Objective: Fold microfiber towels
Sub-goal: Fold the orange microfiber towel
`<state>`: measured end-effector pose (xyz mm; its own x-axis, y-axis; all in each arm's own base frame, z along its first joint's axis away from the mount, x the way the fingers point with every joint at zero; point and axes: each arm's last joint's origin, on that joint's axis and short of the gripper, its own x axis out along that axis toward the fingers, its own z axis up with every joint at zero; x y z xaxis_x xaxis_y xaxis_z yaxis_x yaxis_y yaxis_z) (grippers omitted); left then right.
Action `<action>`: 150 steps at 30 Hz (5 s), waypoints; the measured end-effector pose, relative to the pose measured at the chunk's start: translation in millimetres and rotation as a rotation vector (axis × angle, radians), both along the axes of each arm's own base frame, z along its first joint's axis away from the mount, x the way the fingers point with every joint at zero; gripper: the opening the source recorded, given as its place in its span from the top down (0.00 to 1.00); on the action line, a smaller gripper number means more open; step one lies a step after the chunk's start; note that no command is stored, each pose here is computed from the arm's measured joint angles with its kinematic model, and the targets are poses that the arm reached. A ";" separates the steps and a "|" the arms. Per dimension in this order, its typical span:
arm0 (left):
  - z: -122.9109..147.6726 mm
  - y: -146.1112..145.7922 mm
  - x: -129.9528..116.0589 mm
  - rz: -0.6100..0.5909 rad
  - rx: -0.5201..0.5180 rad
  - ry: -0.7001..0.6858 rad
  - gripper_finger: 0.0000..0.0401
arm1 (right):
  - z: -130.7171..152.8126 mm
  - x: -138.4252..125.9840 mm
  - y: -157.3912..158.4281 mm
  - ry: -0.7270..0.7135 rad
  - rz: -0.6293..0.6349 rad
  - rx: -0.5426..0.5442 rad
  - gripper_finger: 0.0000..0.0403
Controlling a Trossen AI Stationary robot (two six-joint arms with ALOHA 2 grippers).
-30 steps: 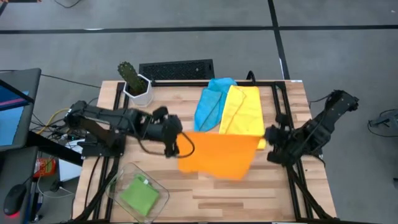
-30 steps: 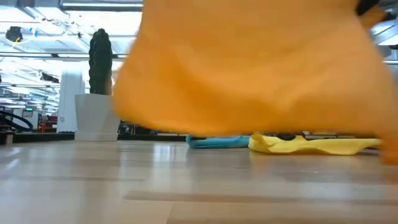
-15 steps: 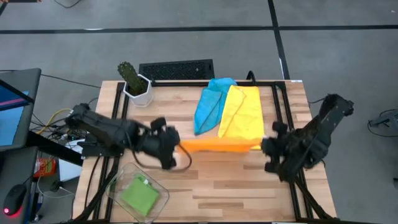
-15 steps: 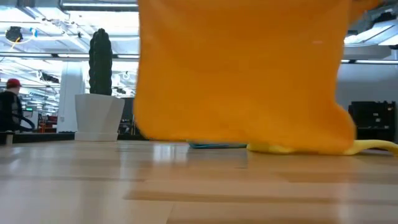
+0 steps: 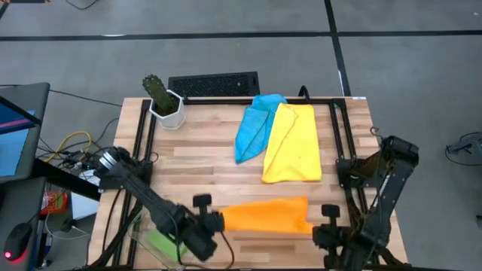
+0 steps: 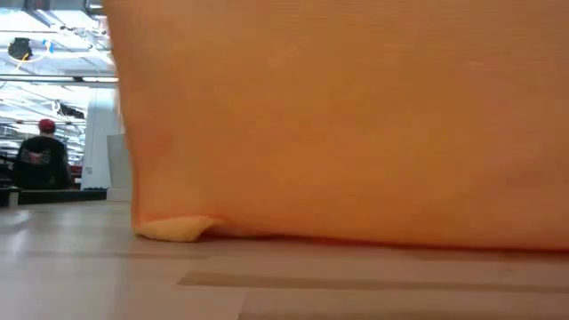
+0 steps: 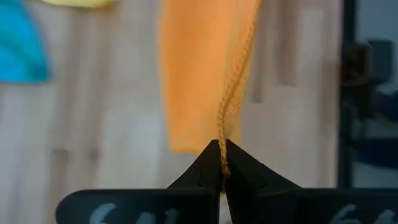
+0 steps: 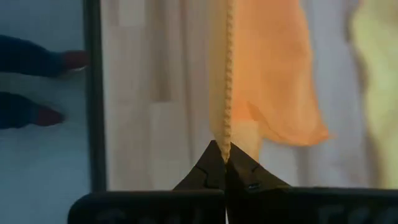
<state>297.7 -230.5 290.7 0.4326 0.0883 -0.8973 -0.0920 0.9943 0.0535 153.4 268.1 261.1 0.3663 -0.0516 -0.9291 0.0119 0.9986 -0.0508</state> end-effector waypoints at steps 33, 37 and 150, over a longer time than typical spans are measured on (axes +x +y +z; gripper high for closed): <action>131.5 198.7 17.9 0.170 0.691 0.010 1.00 | 123.3 11.0 -224.8 -0.251 -0.298 -0.674 0.98; 114.6 184.2 23.3 0.117 0.615 0.036 1.00 | 98.0 10.1 -205.4 -0.220 -0.291 -0.547 0.98; -107.8 96.9 3.2 0.300 0.079 0.065 0.64 | -96.4 52.9 -170.6 0.151 -0.283 -0.163 0.52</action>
